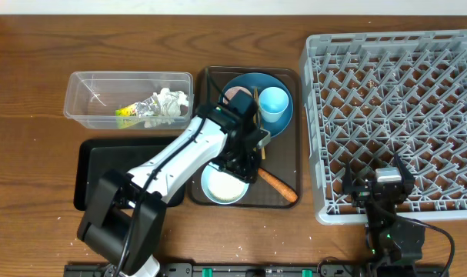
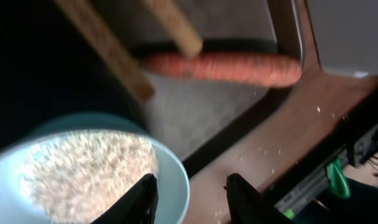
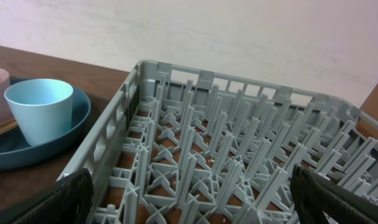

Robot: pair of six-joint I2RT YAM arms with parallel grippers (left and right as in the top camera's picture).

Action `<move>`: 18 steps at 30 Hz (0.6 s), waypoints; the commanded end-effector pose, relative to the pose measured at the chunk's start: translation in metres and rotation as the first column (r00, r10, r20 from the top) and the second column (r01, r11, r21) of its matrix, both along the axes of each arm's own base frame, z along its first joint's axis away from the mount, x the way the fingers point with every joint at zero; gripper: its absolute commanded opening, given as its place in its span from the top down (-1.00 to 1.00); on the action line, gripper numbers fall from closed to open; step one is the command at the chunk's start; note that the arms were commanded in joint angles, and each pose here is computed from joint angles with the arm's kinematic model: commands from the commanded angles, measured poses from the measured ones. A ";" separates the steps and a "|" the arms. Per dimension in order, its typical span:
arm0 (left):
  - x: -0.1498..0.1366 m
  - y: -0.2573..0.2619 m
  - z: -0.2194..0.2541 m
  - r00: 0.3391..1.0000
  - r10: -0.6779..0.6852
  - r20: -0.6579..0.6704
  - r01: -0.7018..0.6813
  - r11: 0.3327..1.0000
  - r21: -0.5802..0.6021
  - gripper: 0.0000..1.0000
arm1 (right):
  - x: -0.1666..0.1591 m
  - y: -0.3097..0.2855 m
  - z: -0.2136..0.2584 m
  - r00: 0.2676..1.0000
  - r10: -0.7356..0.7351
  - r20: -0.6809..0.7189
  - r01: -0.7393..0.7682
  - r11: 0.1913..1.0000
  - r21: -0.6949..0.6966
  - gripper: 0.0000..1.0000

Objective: Sort waste into correct bins and load items into the dishwasher rack
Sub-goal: 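Grasp the rim of the light-blue rice bowl with the left gripper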

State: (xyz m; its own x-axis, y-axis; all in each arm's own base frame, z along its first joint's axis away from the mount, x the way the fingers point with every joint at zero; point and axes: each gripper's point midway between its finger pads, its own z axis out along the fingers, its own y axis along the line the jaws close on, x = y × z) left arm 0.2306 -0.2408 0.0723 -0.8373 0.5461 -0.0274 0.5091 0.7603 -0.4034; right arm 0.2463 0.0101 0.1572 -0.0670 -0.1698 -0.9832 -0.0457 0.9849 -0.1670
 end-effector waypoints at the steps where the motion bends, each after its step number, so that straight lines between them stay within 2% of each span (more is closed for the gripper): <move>1: 0.008 0.005 -0.010 0.999 -0.005 0.051 0.002 0.998 0.062 0.23 | 0.000 -0.006 0.000 1.000 -0.028 0.000 0.028 1.000 -0.004 -0.98; 6: 0.015 0.008 -0.014 0.994 -0.021 0.106 0.010 0.994 0.107 0.22 | 0.000 -0.006 0.000 1.000 -0.029 0.000 0.029 1.000 -0.004 -0.99; 13: 0.013 0.008 -0.014 0.994 -0.023 0.103 0.012 0.994 0.108 0.23 | 0.000 -0.006 0.000 1.000 -0.028 0.000 0.028 1.000 -0.004 -0.98; 18: -0.001 0.009 -0.023 0.998 -0.001 0.057 -0.006 0.992 0.126 0.27 | 0.000 -0.006 0.000 1.000 -0.028 0.000 0.028 1.000 -0.004 -0.98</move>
